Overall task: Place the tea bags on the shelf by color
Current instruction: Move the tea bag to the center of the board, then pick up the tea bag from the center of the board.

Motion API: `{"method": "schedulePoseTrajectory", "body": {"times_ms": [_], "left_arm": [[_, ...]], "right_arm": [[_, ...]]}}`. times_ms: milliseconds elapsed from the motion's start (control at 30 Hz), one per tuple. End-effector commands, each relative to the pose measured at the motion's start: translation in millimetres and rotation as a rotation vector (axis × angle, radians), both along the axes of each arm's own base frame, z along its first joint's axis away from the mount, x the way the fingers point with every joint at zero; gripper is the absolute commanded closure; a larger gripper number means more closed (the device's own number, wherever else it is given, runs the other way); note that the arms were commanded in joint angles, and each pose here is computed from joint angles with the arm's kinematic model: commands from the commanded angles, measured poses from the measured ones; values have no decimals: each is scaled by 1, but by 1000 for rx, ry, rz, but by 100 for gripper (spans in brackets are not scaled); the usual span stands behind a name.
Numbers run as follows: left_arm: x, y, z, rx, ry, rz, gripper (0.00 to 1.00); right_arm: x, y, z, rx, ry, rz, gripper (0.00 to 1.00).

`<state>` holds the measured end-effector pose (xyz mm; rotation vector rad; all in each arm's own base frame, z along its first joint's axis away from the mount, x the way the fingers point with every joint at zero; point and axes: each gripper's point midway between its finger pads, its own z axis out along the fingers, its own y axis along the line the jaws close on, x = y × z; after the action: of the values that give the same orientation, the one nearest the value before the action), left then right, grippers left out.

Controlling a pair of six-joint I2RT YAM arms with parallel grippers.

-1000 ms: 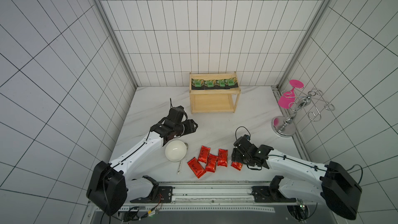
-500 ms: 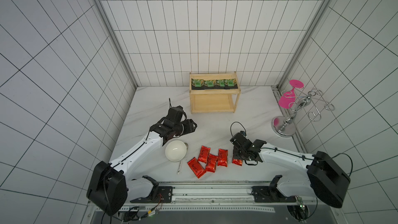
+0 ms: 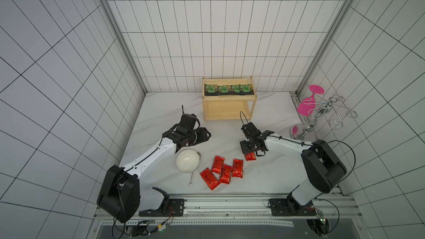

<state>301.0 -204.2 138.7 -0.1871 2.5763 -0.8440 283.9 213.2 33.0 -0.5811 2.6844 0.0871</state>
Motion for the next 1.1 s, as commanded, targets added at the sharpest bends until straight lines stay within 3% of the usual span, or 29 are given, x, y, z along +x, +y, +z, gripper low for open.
{"method": "schedulePoseTrajectory", "body": {"times_ms": [0,133,267,500,667,1067], "left_arm": [[6,-16,8,-27,-17,-32,43],[7,-35,7,-34,-19,-70,43],[8,-62,3,-43,-6,-135,43],[11,-113,-5,-69,18,-260,40],[14,-135,-13,-85,42,-308,37],[6,-166,-33,-117,77,-412,35]], "right_arm": [[21,6,23,-22,-77,75,28],[15,-7,37,-21,-118,48,23],[-9,-18,50,56,-156,-13,21],[-43,-38,18,75,-95,-96,17],[-53,-40,15,124,-92,-127,14],[-55,-80,2,154,-86,-405,24]]}}
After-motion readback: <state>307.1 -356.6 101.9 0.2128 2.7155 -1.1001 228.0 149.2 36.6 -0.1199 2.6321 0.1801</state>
